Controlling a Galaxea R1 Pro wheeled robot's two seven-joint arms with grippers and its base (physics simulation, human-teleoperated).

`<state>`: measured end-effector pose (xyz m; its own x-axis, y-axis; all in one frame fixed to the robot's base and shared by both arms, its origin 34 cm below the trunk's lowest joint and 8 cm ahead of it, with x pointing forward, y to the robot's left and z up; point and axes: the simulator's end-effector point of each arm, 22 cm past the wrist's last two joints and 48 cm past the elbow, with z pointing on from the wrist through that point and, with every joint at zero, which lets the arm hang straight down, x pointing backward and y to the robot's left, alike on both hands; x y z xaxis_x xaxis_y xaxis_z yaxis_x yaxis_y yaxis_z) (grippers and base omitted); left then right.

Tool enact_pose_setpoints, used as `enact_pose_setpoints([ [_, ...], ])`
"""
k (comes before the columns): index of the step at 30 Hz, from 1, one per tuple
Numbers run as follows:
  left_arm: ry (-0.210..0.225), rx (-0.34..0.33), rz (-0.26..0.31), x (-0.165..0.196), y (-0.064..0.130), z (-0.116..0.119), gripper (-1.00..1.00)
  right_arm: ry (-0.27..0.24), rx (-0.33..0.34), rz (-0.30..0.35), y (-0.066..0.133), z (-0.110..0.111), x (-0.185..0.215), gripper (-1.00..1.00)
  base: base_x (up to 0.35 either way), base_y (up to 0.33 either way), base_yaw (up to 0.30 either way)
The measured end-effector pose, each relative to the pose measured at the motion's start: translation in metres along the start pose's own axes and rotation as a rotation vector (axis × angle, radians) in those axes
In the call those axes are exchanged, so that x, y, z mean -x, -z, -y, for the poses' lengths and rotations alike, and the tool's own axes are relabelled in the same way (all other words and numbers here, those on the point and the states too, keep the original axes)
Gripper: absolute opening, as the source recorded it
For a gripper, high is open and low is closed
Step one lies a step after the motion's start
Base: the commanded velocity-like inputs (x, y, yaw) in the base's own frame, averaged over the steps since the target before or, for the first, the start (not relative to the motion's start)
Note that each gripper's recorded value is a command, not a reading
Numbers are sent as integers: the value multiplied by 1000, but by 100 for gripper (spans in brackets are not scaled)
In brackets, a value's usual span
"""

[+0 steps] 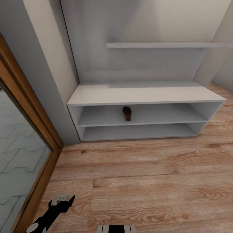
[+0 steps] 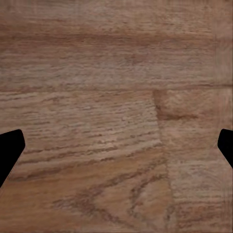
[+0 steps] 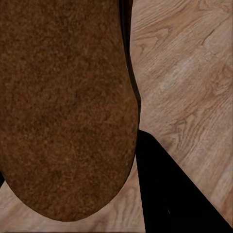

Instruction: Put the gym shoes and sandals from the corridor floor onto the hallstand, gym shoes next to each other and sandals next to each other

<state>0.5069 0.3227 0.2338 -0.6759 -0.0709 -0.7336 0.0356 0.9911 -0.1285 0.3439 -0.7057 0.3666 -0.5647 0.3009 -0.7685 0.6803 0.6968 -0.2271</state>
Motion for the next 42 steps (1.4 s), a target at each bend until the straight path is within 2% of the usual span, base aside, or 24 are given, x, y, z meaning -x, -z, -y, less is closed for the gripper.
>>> enact_pose_setpoints([
  [2,-15,-81,34,18,-1,17,100,-2,1,-1,0,-1,-1,-100,0,0,-16],
  [3,-31,-290,63,35,7,59,100,-2,0,-7,1,-2,-4,-100,0,0,-3],
  [4,-36,-350,66,37,11,71,100,-1,0,-8,1,-2,-5,-100,0,0,-2],
  [6,-40,-394,68,37,15,80,100,0,1,-11,0,-2,-6,-100,0,0,-1],
  [7,-36,-449,71,38,23,81,100,-1,14,-50,0,-8,-25,-100,0,0,0],
  [8,-32,-449,72,38,25,78,100,-2,20,-61,-1,-11,-30,-100,0,0,0],
  [9,-20,-431,77,38,28,62,100,18,57,-94,-1,-30,-45,-100,0,0,0],
  [11,-12,-419,79,38,31,51,100,47,95,-113,-2,-49,-54,-100,0,0,0],
  [13,2,-414,83,38,35,40,100,126,191,-148,1,-97,-72,-100,0,0,0],
  [15,6,-417,84,38,38,36,100,164,240,-164,5,-121,-82,-100,0,0,0],
  [17,9,-433,84,37,42,33,100,233,344,-195,18,-173,-105,-100,0,0,0],
  [18,7,-455,81,36,46,35,100,251,412,-217,32,-212,-123,-100,0,0,0],
  [22,4,-477,79,35,49,37,100,247,519,-224,55,-287,-135,-100,0,0,0],
  [23,3,-481,78,35,49,38,100,250,553,-217,62,-318,-133,-100,0,0,0],
  [24,3,-483,77,35,50,38,100,251,567,-213,66,-333,-131,-100,0,0,0],
  [25,5,-485,75,34,50,38,100,259,586,-207,73,-362,-127,-100,0,0,0],
  [27,7,-487,72,32,50,39,100,285,615,-205,87,-404,-124,-100,0,0,0],
  [29,8,-488,71,32,50,39,100,307,627,-211,98,-429,-124,-100,0,0,0],
  [30,9,-489,71,31,50,39,100,331,637,-216,109,-452,-123,-100,0,0,0],
  [33,9,-489,70,31,51,39,100,356,640,-220,126,-484,-120,-100,0,0,0],
  [34,9,-490,70,31,51,39,100,366,640,-219,137,-504,-115,-100,0,0,0],
  [39,11,-492,66,29,51,41,100,378,646,-198,168,-562,-87,-100,0,0,0],
  [41,12,-493,64,28,51,41,100,391,647,-195,174,-578,-73,-100,0,0,0],
  [42,12,-494,63,28,51,42,100,415,637,-197,172,-586,-60,-100,0,0,0],
])
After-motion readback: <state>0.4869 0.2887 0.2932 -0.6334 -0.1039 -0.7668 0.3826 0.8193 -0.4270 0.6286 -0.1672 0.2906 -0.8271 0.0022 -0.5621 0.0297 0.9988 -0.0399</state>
